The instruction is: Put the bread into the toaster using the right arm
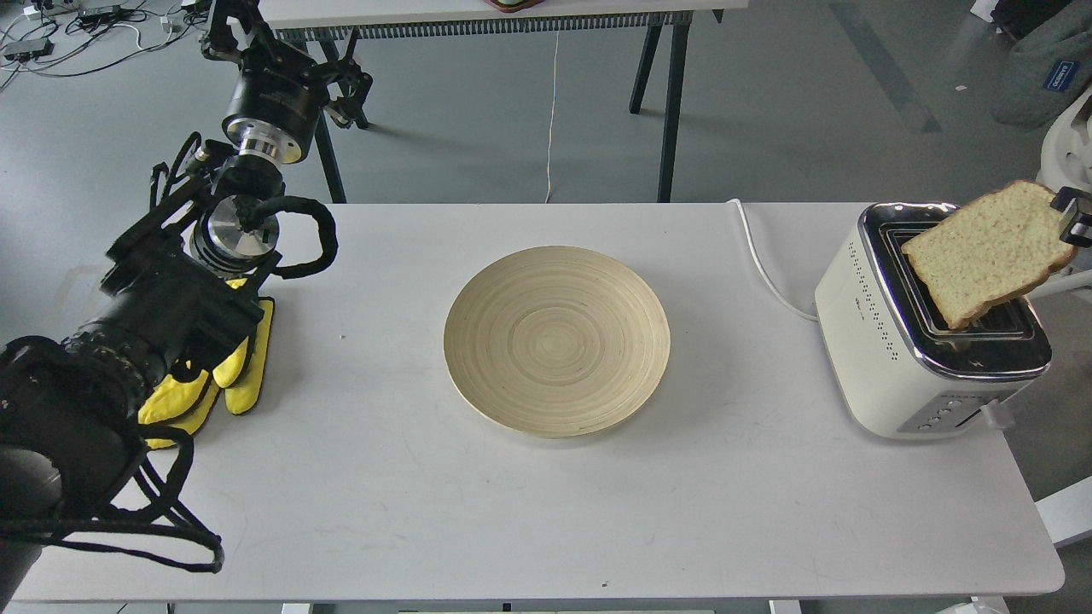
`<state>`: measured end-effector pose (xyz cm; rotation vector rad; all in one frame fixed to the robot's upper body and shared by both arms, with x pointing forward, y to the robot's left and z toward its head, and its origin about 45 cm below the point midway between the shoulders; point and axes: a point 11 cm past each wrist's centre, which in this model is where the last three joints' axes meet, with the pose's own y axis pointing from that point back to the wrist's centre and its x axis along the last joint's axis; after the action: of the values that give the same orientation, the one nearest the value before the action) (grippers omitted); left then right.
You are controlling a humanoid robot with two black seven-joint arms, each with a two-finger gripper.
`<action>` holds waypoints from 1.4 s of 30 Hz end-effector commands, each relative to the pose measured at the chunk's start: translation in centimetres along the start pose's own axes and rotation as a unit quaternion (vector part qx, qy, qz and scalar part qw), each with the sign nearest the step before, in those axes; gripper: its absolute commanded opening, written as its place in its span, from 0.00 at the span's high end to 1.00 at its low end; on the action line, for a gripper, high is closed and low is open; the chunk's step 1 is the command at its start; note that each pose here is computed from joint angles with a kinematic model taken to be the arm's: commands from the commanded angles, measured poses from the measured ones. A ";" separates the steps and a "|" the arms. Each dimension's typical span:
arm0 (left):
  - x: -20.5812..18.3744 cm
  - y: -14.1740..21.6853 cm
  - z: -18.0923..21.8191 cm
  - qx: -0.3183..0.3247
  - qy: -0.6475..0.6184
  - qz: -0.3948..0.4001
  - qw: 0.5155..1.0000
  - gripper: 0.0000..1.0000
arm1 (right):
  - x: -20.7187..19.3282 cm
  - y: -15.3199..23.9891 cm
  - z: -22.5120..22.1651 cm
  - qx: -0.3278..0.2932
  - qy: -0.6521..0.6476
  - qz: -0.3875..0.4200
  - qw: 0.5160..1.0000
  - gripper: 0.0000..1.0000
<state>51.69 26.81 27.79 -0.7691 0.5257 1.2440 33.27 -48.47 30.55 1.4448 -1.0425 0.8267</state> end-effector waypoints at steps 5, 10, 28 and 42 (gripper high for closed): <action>0.0 0.0 0.0 0.000 0.000 0.000 1.000 0.00 | -0.2 -0.1 -0.1 0.001 0.002 -0.002 1.000 0.99; 0.0 0.0 0.0 0.000 0.000 0.000 1.000 0.00 | -0.6 -0.8 -0.2 0.001 -0.002 -0.003 1.000 0.99; 0.0 0.0 0.0 0.001 -0.001 0.000 1.000 0.00 | -3.0 -3.1 -4.8 0.076 -0.026 -0.021 0.997 0.42; 0.0 0.0 0.1 0.000 -0.001 0.000 1.000 0.00 | 6.5 -4.8 -9.8 0.162 -0.333 0.102 0.923 0.01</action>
<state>51.69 26.83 27.80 -0.7690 0.5253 1.2441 39.30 -40.59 34.49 1.8757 -1.4457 0.8099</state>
